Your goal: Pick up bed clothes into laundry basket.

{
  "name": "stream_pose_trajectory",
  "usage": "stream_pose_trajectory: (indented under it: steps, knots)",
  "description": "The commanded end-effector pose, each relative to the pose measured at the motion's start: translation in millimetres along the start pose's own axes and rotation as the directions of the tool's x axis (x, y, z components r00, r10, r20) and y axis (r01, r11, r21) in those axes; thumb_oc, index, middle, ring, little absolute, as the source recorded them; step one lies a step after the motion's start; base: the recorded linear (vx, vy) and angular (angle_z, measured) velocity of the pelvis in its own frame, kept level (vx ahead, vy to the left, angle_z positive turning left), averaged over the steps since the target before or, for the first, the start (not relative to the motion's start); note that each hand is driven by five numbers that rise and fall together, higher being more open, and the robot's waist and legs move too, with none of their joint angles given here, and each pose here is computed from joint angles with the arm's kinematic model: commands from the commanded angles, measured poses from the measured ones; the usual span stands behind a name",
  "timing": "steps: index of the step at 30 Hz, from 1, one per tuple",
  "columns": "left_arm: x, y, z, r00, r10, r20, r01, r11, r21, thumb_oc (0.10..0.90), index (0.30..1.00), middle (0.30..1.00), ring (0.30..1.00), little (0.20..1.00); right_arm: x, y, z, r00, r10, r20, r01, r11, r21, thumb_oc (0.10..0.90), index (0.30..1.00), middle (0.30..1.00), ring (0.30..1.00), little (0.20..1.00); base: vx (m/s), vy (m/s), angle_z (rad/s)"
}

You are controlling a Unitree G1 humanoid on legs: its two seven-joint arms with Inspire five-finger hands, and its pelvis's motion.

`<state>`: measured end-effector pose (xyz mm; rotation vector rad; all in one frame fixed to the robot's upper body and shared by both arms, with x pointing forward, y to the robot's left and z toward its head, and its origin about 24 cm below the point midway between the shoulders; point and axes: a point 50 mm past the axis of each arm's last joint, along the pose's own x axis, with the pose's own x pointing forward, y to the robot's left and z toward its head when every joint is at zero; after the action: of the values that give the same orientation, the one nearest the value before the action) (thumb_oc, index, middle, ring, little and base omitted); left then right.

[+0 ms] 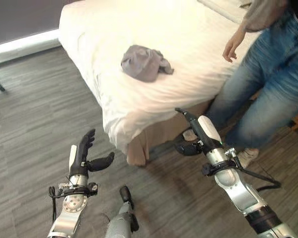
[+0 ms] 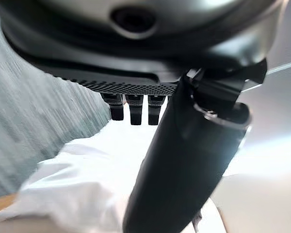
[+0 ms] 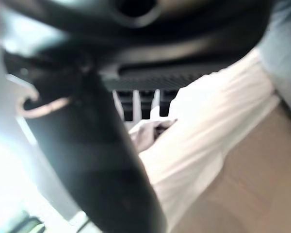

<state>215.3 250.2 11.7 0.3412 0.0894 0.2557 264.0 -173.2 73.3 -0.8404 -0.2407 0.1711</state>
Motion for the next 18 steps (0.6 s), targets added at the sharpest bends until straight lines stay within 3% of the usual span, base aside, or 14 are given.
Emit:
stream_pose_trajectory:
  steps: [1,12,18]
  knots:
    - [21,17,78,0.931,0.051,0.361,-0.040,0.999,-0.036,0.800,0.900,0.900,0.900,0.900,30,-54,56,0.924,-0.268,0.275,0.265,0.963,0.047,0.800,0.900,0.900,0.900,0.900,0.22,0.123,-0.74]
    - [35,21,92,0.917,0.055,0.395,-0.039,0.998,-0.049,0.800,0.900,0.900,0.900,0.900,54,-94,99,0.809,-0.385,0.445,0.429,0.903,0.000,0.800,0.900,0.900,0.900,0.900,0.19,0.052,0.16]
    - [39,22,90,0.925,0.055,0.375,-0.033,0.997,-0.067,0.800,0.900,0.900,0.900,0.900,72,-94,100,0.829,-0.372,0.418,0.406,0.914,0.008,0.800,0.900,0.900,0.900,0.900,0.10,-0.077,0.48]
